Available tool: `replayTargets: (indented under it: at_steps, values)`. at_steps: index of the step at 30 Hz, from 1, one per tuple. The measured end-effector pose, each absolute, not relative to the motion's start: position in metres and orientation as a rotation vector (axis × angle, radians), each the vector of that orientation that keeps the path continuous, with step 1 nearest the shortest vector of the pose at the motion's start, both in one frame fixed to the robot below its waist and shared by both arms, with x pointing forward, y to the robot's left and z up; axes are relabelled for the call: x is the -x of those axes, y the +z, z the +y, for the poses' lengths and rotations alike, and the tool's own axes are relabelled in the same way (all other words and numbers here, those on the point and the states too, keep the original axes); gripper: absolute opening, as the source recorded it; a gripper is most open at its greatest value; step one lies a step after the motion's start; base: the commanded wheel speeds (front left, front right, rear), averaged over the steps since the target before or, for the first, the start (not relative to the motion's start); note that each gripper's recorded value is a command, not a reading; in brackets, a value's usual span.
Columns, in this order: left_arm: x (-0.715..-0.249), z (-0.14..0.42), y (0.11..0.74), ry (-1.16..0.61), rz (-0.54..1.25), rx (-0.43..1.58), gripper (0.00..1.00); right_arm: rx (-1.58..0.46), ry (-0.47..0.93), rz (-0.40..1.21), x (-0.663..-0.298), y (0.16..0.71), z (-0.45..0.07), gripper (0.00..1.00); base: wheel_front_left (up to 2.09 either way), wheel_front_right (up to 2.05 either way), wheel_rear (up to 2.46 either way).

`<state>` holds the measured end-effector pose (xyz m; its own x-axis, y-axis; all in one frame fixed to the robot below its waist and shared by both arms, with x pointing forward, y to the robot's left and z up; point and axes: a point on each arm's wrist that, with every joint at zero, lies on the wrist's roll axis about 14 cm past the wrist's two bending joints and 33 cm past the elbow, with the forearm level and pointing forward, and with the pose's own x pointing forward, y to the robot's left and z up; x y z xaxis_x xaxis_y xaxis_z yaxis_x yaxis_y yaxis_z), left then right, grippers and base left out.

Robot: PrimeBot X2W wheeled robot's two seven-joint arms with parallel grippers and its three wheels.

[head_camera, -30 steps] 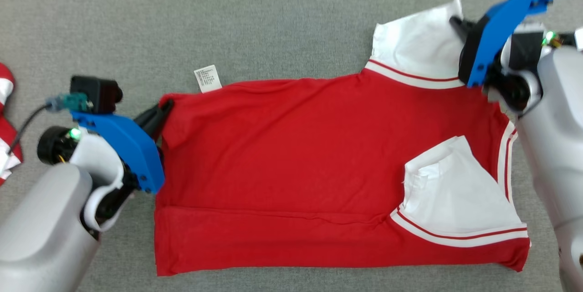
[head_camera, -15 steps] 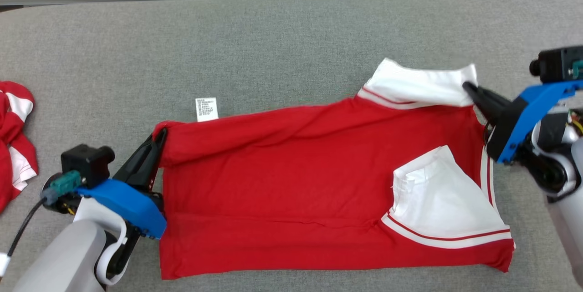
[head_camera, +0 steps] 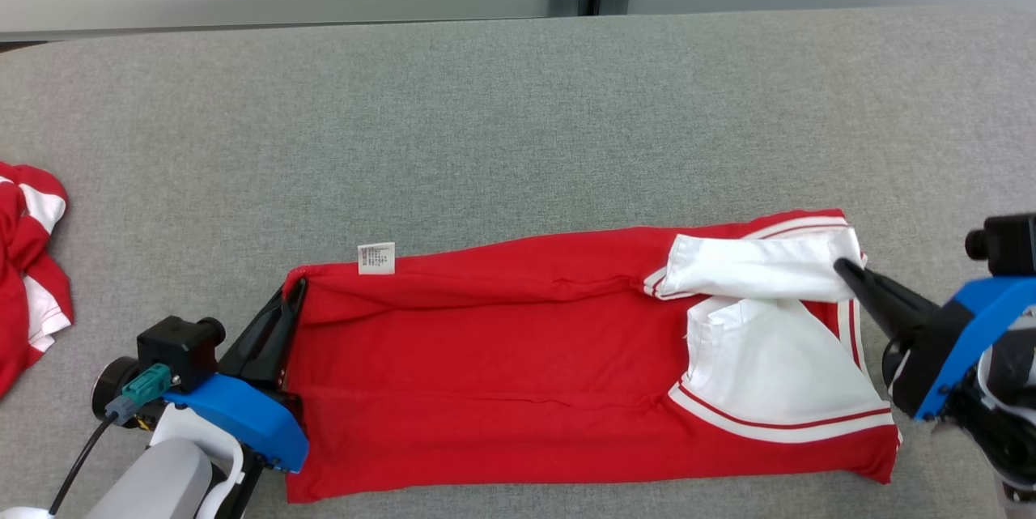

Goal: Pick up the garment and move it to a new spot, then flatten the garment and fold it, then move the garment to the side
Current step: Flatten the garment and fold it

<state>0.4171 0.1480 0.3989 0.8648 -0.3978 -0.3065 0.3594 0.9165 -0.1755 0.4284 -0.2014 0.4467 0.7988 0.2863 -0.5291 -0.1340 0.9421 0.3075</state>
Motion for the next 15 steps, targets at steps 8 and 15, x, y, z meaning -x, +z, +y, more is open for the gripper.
replayTargets:
  at_steps: [8, 15]
  values:
    - [-0.412, 0.15, 0.392, -0.363, 0.356, 0.114, 0.0, -0.273, 0.207, 0.631, -0.399, 0.448, -0.197, 0.0, 0.0, 0.0, 0.0]
    - [-0.404, 0.15, 0.39, -0.332, 0.362, 0.141, 0.4, -0.286, 0.187, 0.661, -0.379, 0.445, -0.194, 0.0, 0.0, 0.0, 0.0]
